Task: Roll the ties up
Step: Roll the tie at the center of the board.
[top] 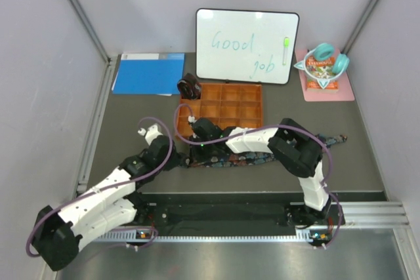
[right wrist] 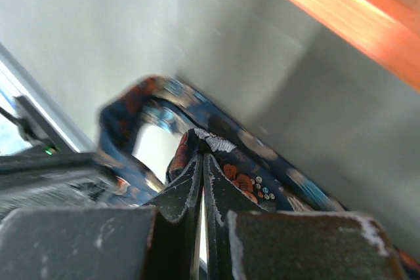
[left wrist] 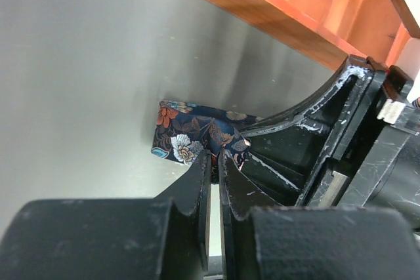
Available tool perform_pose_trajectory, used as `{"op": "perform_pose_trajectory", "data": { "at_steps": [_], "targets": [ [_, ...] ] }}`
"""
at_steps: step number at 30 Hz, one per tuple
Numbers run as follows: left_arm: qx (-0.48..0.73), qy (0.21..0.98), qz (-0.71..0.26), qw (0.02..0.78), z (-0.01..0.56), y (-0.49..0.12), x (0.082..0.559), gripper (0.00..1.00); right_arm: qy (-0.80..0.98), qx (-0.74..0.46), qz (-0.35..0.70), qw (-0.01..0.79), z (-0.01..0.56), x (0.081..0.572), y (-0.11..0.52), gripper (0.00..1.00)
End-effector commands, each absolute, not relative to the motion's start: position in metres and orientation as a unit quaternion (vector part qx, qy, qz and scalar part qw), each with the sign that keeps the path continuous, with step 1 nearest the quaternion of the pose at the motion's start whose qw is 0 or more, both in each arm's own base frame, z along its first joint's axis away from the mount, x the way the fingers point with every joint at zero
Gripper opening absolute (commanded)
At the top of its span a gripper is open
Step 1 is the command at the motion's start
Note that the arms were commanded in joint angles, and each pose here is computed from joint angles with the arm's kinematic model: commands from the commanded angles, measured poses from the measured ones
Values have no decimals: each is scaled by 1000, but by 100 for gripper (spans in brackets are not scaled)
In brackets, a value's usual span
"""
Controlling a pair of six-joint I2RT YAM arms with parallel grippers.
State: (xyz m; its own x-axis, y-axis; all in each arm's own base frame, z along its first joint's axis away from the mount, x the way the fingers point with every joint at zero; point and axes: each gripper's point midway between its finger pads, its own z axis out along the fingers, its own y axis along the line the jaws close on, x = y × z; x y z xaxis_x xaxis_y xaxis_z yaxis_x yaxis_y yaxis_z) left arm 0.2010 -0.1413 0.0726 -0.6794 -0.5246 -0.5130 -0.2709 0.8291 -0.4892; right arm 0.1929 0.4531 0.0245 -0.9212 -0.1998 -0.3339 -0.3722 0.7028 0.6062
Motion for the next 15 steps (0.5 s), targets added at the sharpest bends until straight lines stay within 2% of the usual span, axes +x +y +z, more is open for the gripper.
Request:
{"op": "perform_pose_trajectory", "data": {
  "at_steps": [1,9,15],
  "targets": [
    [-216,882,-211,362,100,-157,218,0,929,-160,309,125,45,202,425,0],
    [-152,905,-130,375,108,-177,222,0,948,-150,252,124,58,216,374,0],
    [-143,905,-104,387,113,-168,221,0,929,-146,315,131,81,212,383,0]
  ]
}}
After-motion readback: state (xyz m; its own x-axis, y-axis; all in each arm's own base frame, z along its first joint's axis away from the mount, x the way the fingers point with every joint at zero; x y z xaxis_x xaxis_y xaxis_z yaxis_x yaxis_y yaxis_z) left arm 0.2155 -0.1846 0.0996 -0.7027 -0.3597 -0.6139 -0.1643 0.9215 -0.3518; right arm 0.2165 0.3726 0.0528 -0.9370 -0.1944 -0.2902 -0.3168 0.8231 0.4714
